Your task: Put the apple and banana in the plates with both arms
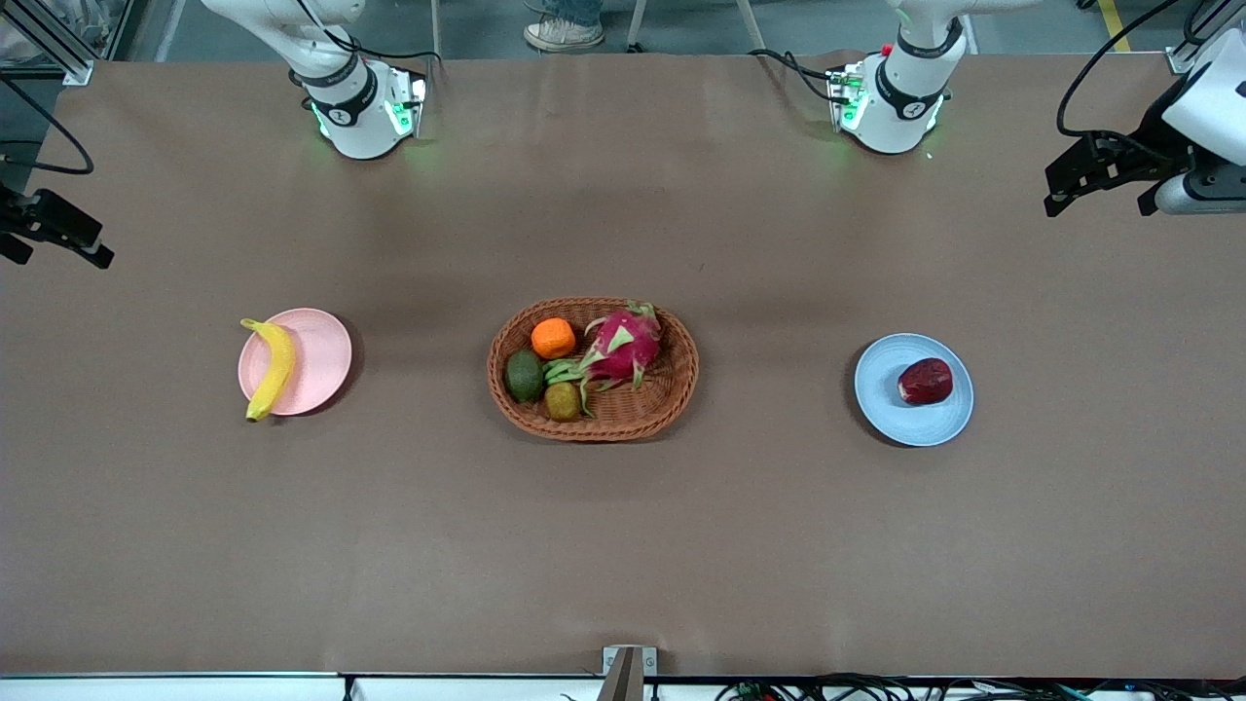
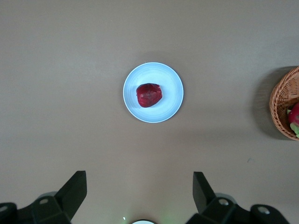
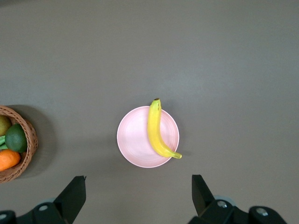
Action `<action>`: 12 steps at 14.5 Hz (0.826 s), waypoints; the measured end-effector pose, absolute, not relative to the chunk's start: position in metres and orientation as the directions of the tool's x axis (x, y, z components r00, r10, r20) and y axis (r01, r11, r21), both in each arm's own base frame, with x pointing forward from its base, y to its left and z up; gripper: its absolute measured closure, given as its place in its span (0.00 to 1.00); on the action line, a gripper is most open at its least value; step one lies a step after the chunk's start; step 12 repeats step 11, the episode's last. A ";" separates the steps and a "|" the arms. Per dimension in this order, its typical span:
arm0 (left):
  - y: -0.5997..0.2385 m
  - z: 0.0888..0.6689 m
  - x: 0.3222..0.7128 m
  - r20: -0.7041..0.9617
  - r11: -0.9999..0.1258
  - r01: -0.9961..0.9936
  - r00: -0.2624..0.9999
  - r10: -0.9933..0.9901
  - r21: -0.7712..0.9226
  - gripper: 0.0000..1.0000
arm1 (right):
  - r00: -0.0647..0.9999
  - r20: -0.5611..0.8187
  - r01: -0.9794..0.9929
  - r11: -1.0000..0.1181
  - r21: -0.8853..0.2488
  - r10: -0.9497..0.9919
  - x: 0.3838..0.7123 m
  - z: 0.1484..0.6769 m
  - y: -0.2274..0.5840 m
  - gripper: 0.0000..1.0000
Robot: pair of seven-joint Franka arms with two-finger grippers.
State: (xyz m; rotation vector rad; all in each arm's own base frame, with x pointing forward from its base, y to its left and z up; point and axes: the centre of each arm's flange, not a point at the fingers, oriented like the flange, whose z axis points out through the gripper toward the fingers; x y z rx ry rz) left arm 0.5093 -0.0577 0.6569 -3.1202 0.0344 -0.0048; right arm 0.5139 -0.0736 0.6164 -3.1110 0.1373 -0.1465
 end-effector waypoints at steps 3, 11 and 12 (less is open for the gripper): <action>-0.057 0.658 0.510 0.005 -1.000 -0.021 1.000 -0.021 -0.021 0.00 | 0.991 0.096 -0.093 -0.995 -0.027 -0.095 0.511 0.619 -0.073 0.00; -0.057 0.658 0.510 0.002 -1.000 -0.021 1.000 -0.021 -0.021 0.00 | 0.990 0.113 -0.086 -0.996 0.001 -0.086 0.513 0.621 -0.072 0.00; -0.057 0.658 0.510 0.002 -1.000 -0.021 1.000 -0.021 -0.021 0.00 | 0.990 0.113 -0.086 -0.996 0.001 -0.086 0.513 0.621 -0.072 0.00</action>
